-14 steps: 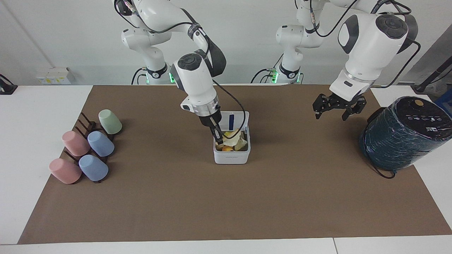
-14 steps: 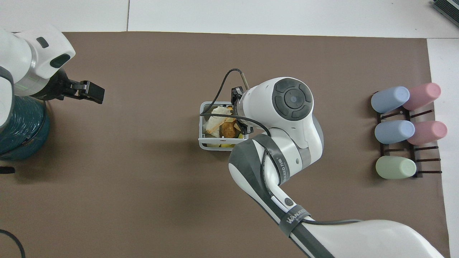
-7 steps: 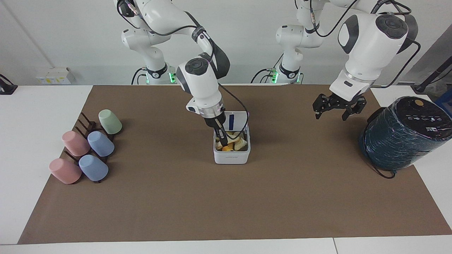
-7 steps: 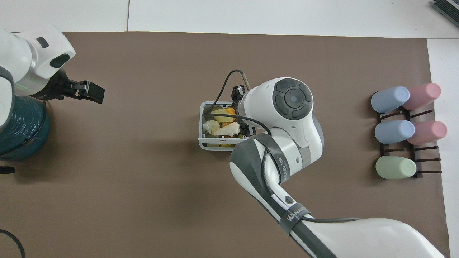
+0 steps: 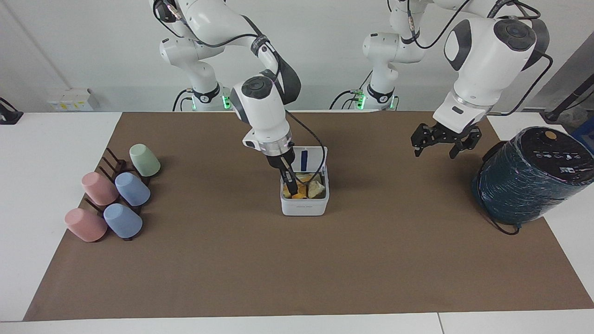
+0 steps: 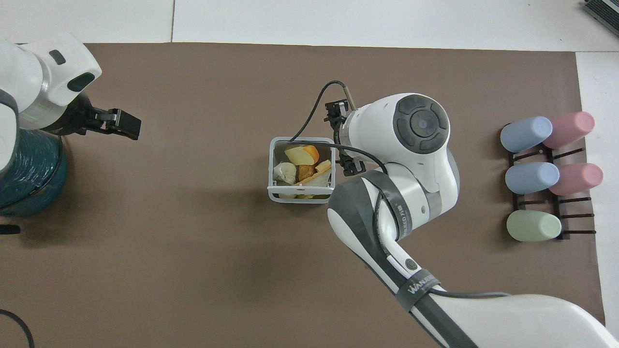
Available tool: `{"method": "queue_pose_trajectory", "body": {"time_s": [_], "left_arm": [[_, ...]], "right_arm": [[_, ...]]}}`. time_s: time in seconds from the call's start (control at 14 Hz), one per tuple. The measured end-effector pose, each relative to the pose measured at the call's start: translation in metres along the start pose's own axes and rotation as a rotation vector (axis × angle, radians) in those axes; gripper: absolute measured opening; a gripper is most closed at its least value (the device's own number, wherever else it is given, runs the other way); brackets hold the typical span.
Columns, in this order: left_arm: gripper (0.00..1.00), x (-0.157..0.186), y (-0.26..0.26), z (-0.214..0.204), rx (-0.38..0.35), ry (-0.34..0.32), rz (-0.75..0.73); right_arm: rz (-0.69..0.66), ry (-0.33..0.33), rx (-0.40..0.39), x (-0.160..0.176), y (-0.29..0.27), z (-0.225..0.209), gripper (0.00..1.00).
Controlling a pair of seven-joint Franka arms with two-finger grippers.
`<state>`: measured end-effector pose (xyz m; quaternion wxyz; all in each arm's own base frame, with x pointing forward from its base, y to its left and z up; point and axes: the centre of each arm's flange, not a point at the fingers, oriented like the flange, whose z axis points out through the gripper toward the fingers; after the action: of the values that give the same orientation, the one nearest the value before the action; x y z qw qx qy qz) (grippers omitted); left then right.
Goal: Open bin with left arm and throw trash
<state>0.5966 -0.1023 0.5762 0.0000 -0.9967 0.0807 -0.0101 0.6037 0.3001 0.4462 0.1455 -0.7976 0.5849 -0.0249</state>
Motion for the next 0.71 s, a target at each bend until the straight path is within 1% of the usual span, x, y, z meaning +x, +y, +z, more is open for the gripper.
{"method": "queue_pose_trajectory", "body": {"time_s": [0.14,0.36,0.5,0.71], "left_arm": [[1.00,0.000,0.000,0.000,0.000,0.000,0.000],[1.00,0.000,0.000,0.000,0.000,0.000,0.000],[1.00,0.000,0.000,0.000,0.000,0.000,0.000],[1.00,0.000,0.000,0.000,0.000,0.000,0.000]], "right_arm": [[-0.082,0.010,-0.003,0.018,-0.001,-0.016,1.00],[-0.276,0.019,-0.062,0.044,0.007,-0.041,1.00],[-0.411,0.026,-0.089,0.075,0.015,-0.059,1.00],[-0.628,0.023,-0.149,0.137,0.039,-0.096,1.00]]}}
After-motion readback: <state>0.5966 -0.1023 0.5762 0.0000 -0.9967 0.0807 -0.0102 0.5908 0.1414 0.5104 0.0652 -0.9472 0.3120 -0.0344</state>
